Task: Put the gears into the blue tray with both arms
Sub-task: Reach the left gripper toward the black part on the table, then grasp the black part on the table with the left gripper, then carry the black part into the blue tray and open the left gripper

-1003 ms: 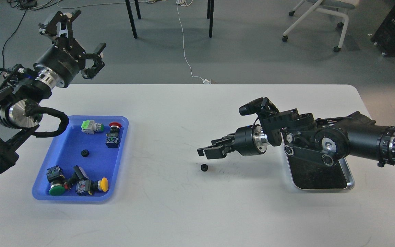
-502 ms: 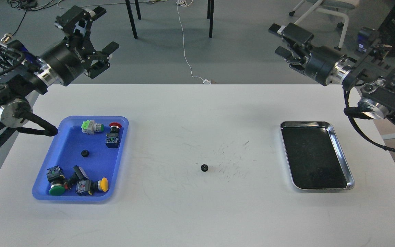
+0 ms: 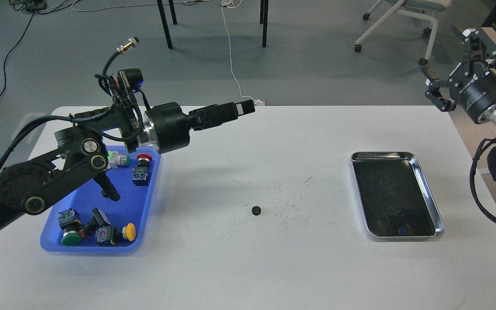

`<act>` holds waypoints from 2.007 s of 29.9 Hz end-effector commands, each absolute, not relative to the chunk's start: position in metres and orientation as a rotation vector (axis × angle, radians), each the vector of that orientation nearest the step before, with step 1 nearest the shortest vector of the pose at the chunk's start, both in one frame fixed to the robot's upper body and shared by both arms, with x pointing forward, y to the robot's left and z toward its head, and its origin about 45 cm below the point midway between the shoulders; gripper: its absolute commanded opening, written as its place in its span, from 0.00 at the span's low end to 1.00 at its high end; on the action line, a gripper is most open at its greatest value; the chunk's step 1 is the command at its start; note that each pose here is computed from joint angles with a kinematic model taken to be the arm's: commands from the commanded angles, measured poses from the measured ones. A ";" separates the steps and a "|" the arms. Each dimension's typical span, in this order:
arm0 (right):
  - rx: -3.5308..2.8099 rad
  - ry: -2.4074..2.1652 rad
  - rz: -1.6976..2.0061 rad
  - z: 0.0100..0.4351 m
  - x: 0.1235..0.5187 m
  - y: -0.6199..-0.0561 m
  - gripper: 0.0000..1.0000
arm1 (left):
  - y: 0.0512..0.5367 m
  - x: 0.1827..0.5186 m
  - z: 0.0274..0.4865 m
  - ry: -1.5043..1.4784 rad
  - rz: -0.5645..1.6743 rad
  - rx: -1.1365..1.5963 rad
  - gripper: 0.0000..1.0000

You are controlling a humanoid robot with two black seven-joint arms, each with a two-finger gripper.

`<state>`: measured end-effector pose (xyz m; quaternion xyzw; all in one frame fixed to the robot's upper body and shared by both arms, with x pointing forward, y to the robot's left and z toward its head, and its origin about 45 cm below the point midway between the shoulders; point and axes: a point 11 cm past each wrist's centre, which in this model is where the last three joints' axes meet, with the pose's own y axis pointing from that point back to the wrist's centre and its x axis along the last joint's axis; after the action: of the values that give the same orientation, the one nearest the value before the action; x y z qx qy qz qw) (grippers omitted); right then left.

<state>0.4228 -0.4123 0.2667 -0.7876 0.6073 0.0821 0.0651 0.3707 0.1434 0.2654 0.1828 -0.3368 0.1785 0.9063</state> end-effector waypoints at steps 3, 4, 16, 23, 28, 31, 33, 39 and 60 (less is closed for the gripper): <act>-2.277 1.852 0.374 0.241 0.399 -0.441 0.98 | 0.108 0.350 0.227 -1.020 0.181 0.536 0.91; -2.250 1.848 0.392 0.239 0.395 -0.444 0.98 | 0.101 0.346 0.220 -1.097 0.154 0.551 0.91; -2.185 1.847 0.472 0.217 0.372 -0.457 0.98 | 0.075 0.311 0.125 -1.272 -0.056 0.665 0.69; -2.173 1.843 0.459 0.219 0.372 -0.458 0.98 | 0.090 0.319 0.107 -1.238 -0.054 0.739 0.54; -2.173 1.832 0.461 0.220 0.373 -0.456 0.98 | 0.101 0.316 0.097 -1.213 -0.056 0.765 0.52; -2.172 1.829 0.463 0.220 0.373 -0.455 0.98 | 0.105 0.313 0.092 -1.198 -0.057 0.772 0.52; -2.165 1.824 0.456 0.223 0.375 -0.455 0.98 | 0.106 0.310 0.089 -1.189 -0.059 0.774 0.52; -2.157 1.818 0.449 0.225 0.376 -0.455 0.98 | 0.112 0.309 0.086 -1.180 -0.059 0.785 0.42; -2.135 1.814 0.415 0.236 0.379 -0.461 0.98 | 0.150 0.334 0.130 -1.240 0.061 0.794 0.10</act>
<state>0.3786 -0.4589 0.2348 -0.7452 0.6319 0.1465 0.1548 0.3220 0.1268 0.1058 0.3596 -0.5512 0.0020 0.7529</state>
